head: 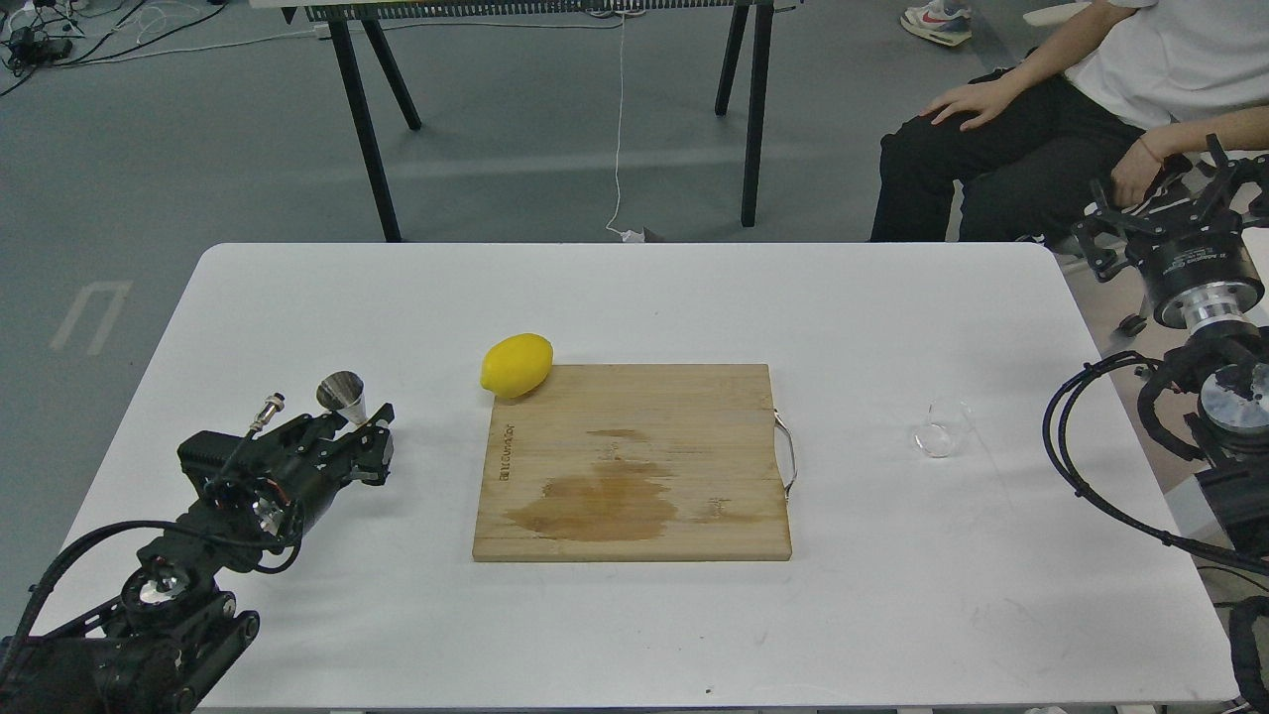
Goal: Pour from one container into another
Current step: 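Grasp the steel jigger with the left gripper and lift it, then carry the jigger over the cutting board and lower it down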
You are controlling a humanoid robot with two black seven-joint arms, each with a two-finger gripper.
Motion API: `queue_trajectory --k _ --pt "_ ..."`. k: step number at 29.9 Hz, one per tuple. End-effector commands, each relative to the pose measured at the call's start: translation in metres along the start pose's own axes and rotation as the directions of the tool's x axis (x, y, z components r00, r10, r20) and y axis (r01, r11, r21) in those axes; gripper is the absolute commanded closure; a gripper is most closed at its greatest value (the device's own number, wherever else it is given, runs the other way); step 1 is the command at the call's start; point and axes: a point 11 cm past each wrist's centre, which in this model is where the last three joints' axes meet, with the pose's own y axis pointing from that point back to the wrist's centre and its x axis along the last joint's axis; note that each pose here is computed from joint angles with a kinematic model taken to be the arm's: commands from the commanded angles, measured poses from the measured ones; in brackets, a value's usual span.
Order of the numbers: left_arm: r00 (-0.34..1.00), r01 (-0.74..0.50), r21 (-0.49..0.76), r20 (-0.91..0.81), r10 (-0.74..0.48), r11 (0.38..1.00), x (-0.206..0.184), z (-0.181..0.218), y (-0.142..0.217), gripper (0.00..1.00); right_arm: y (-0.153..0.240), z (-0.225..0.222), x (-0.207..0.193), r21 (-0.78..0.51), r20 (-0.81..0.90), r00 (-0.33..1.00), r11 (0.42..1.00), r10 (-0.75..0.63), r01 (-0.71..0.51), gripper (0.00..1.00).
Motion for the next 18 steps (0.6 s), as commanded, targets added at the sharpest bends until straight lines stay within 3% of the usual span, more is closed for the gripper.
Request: queue_trajectory --k 1,5,10,18 --pt "1.000 -0.008 0.003 0.001 0.008 1.000 0.002 -0.001 0.000 0.94 0.000 0.000 0.000 0.000 0.000 1.000 1.000 -0.001 0.001 0.00" --pt "0.996 -0.083 -0.003 0.027 0.083 0.997 0.020 -0.005 -0.001 0.94 -0.001 -0.001 -0.001 0.003 0.001 1.000 1.000 -0.002 0.002 0.00" --pt "0.972 -0.207 -0.044 0.108 0.210 0.977 0.081 -0.021 0.006 0.94 0.000 -0.013 0.001 0.016 -0.018 1.000 1.000 0.001 -0.001 0.00" --pt "0.926 -0.328 -0.213 0.121 0.358 0.920 0.166 0.031 -0.014 0.94 0.005 -0.016 0.008 0.020 -0.021 1.000 1.000 0.016 -0.016 0.00"
